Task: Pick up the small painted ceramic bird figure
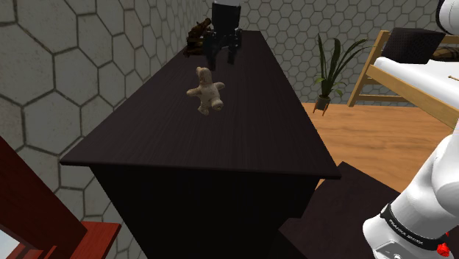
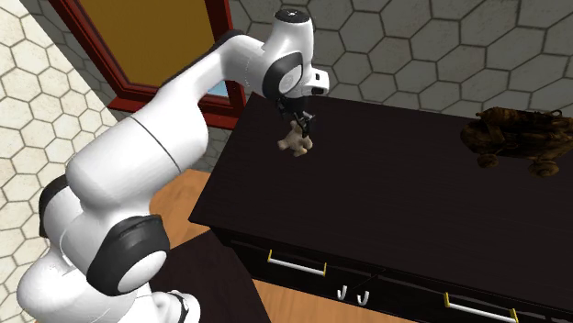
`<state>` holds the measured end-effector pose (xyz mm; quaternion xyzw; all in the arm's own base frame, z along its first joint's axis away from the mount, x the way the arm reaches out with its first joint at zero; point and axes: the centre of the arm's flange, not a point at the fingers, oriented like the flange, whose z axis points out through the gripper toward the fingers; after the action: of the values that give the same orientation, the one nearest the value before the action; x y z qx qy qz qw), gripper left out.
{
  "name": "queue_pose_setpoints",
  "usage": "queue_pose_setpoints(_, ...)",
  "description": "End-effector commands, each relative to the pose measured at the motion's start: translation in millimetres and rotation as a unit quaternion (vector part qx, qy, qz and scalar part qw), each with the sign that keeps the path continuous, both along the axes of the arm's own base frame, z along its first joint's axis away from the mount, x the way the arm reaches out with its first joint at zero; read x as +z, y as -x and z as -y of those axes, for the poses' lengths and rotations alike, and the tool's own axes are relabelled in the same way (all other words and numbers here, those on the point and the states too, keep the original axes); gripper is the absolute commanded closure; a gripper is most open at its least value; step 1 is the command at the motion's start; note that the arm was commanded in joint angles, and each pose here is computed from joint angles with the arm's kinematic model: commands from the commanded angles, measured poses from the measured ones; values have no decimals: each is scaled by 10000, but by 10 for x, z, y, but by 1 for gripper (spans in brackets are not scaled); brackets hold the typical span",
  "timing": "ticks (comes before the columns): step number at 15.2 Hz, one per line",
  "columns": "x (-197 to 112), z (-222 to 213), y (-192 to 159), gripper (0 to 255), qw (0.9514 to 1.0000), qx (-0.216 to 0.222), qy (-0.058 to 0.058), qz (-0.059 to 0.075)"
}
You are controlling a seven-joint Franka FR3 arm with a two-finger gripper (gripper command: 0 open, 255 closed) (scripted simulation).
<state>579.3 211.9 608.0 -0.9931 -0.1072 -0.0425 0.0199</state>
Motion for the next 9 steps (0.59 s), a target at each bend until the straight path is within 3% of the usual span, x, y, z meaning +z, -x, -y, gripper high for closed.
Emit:
queue_pose_setpoints(1, -10, -136, -238, 0, 10000, 6, 15, 32)
queue_pose_setpoints(4, -16, -317, -515, 0, 10000, 23, 34, 67)
queue_pose_setpoints(9, -280, -317, -515, 0, 10000, 23, 34, 67)
